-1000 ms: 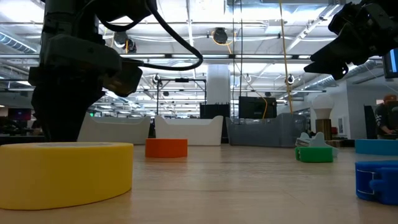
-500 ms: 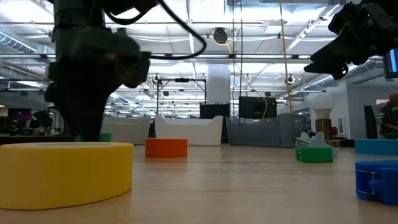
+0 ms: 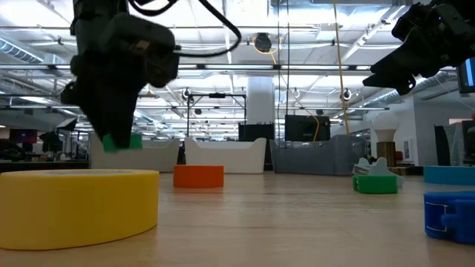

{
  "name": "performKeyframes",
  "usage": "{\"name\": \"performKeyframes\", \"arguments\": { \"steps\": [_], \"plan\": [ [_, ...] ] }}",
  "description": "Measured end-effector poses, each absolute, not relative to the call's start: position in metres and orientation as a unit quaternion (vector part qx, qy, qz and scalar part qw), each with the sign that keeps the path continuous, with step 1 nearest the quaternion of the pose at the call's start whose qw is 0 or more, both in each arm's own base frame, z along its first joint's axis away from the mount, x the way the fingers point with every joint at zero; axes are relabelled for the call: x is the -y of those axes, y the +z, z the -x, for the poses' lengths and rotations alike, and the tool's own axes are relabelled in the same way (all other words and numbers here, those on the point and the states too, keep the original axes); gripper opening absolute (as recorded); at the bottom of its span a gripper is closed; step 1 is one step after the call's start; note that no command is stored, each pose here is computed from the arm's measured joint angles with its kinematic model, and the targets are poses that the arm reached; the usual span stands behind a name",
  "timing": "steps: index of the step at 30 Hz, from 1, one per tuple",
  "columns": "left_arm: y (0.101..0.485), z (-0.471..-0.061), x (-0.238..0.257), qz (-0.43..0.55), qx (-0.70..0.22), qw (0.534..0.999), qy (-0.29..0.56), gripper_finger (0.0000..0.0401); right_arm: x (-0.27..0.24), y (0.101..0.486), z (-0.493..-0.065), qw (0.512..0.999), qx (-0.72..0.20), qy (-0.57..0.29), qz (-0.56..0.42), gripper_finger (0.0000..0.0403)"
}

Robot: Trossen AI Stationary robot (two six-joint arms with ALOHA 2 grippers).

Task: Pick and place Stapler, Stapler remover, tape
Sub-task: Put the left green stapler into the gray bin

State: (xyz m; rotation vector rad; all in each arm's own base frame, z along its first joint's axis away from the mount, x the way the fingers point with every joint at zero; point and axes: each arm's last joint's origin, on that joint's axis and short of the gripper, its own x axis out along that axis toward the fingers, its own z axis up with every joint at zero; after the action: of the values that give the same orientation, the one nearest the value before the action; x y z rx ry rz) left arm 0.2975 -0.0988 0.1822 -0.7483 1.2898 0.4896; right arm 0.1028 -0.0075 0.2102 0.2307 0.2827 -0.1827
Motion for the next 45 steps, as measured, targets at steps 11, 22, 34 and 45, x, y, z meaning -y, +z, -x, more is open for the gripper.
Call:
{"name": "performKeyframes", "arguments": {
  "steps": [11,22,34,45],
  "plan": [
    [0.247,-0.256,0.045,0.351,-0.511,0.717,0.319,0.0092,0.008,0.210,-0.103,0.979,-0.141,-0.091,-0.115,0.0210],
    [0.268,-0.235,-0.023,0.340,-0.469,0.709,0.403,0.0092,0.008,0.210,-0.103,0.979,-0.141,-0.091,-0.115,0.0210],
    [0.266,-0.208,-0.103,0.312,-0.482,0.656,0.490,0.0092,0.008,0.210,-0.103,0.979,-0.141,-0.091,-0.115,0.0210],
    [0.250,-0.192,-0.141,0.360,-0.499,0.569,0.545,0.0092,0.008,0.210,-0.103,0.979,-0.141,-0.091,-0.114,0.0210]
  ]
}}
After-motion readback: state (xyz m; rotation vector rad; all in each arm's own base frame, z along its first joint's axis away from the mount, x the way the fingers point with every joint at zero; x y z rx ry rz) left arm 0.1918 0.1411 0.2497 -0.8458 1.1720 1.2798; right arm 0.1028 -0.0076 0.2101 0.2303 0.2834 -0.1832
